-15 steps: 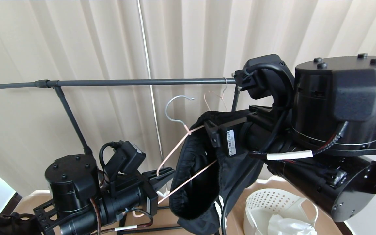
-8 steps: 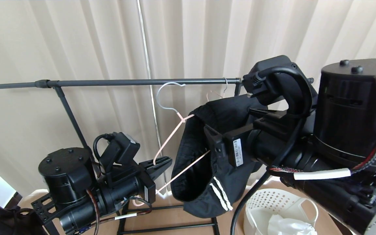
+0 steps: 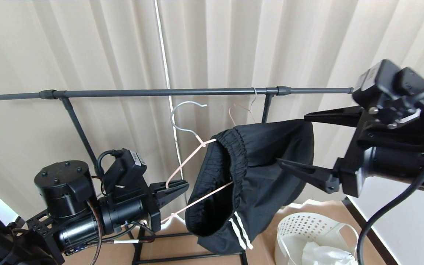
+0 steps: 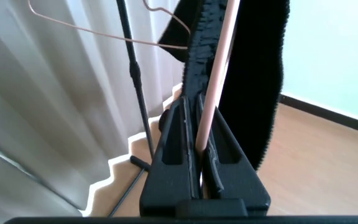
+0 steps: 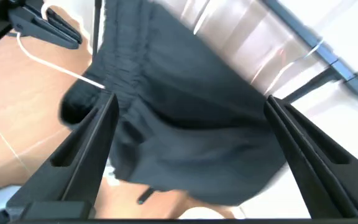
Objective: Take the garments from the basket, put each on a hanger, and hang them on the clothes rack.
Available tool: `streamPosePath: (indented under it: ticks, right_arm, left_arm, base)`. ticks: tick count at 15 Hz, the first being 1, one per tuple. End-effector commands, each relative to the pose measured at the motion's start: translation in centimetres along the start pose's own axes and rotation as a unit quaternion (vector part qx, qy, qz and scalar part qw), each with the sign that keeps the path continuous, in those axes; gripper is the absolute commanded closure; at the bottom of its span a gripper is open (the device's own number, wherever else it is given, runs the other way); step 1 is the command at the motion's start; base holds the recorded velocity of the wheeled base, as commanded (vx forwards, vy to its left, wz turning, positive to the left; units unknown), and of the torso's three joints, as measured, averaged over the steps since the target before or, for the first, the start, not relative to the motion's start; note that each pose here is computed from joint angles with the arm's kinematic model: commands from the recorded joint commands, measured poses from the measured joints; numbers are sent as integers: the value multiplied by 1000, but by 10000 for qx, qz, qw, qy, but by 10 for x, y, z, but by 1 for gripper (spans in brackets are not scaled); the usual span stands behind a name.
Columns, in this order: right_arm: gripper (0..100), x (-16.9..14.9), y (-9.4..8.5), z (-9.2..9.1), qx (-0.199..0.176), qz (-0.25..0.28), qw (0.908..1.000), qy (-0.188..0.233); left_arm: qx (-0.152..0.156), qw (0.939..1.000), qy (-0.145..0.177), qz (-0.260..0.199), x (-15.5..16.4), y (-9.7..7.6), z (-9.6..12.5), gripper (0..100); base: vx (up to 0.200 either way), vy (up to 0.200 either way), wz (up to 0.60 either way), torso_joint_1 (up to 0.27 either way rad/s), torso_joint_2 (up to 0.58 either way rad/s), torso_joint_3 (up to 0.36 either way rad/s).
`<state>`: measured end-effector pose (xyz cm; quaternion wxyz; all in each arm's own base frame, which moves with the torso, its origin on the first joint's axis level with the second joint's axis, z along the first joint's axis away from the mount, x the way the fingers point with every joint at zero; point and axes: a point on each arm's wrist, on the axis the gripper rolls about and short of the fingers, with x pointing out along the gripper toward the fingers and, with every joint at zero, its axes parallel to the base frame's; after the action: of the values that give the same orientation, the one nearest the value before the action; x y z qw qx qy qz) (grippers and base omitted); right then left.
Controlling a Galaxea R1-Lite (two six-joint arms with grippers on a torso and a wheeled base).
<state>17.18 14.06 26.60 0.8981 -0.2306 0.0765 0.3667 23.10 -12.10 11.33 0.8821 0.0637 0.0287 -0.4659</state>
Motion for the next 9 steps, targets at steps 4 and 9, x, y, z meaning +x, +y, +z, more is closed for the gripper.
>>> streamPosePath:
  ticks: [4,9]
  right_arm:
    - [0,-7,-64,27,-586,1904,9789,453]
    - [0,37,-73,16,-779,3033,9418,1223]
  left_arm:
    - [253,9992,174,-243,-1,-3,-11,100]
    - [442,9968,126,-661,4,-25,-8,100]
  base:
    - [0,0,0,0,0,0]
    - [0,0,0,0,0,0]
